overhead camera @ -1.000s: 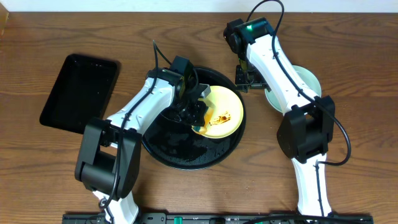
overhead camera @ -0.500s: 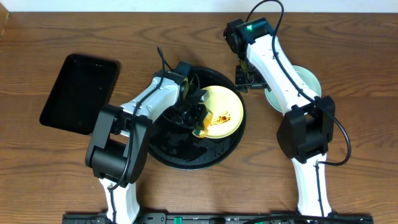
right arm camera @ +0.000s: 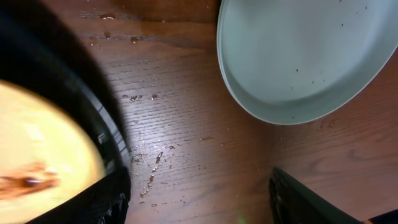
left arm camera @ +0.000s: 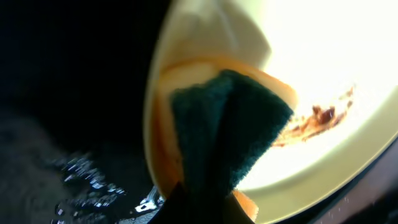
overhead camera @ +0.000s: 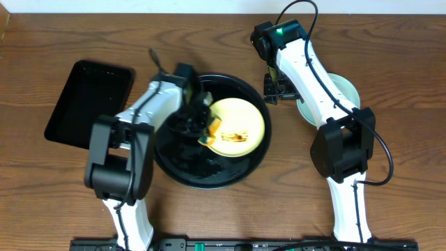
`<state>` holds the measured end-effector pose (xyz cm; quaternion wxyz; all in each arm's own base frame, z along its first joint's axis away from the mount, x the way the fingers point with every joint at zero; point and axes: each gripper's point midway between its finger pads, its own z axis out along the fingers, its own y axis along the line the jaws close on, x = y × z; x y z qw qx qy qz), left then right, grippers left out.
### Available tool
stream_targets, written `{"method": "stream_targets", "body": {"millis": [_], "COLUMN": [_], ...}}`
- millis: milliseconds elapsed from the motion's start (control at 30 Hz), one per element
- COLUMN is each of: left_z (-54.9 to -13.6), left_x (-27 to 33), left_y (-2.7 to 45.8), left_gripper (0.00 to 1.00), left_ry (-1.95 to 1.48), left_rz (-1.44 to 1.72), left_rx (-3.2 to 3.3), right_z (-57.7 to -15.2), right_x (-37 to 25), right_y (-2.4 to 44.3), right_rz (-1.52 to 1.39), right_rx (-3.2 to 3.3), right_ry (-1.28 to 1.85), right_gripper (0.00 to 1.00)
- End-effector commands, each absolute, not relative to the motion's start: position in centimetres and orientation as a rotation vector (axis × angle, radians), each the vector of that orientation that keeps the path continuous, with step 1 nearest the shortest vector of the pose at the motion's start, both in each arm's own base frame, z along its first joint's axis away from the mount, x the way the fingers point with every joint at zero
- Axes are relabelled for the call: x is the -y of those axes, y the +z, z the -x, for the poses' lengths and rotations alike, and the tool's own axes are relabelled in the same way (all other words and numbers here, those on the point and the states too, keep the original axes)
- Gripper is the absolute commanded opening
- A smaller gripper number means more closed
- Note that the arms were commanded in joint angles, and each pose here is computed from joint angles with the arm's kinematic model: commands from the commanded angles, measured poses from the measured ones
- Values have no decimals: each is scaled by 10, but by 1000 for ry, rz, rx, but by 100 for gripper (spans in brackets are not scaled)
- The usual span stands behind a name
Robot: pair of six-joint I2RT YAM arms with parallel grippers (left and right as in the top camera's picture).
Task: Clean dirty plates on tray and stack at the side
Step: 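Scrub the stained yellow plate with the sponge in the left gripper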
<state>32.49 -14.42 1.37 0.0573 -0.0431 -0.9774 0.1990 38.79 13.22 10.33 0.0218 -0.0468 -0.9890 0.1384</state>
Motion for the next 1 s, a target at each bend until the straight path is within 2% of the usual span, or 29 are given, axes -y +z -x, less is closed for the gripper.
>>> {"method": "stream_targets", "body": {"millis": [0, 267, 467, 633, 767, 967], "left_z": [-343, -366, -367, -364, -371, -375], "left_x": [73, 37, 44, 58, 64, 63], "left_y": [1, 16, 22, 26, 42, 76], "left_gripper": [7, 7, 7, 7, 7, 7], "left_ry": [300, 294, 289, 288, 301, 320], "left_rz": [-71, -216, -182, -123, -97, -101], "left_rx": [3053, 3100, 3100, 3098, 3145, 3214], "right_z": [-387, -385, -385, -385, -389, -392], "right_x": [-132, -138, -150, -187, -212, -252], "right_y": [109, 109, 108, 103, 102, 98], "right_rz": [123, 99, 63, -128, -198, -258], "right_rx": [3077, 3079, 3089, 3102, 3154, 3204], "right_ry": [421, 414, 359, 136, 78, -46], "right_gripper": [69, 71, 72, 74, 79, 68]}}
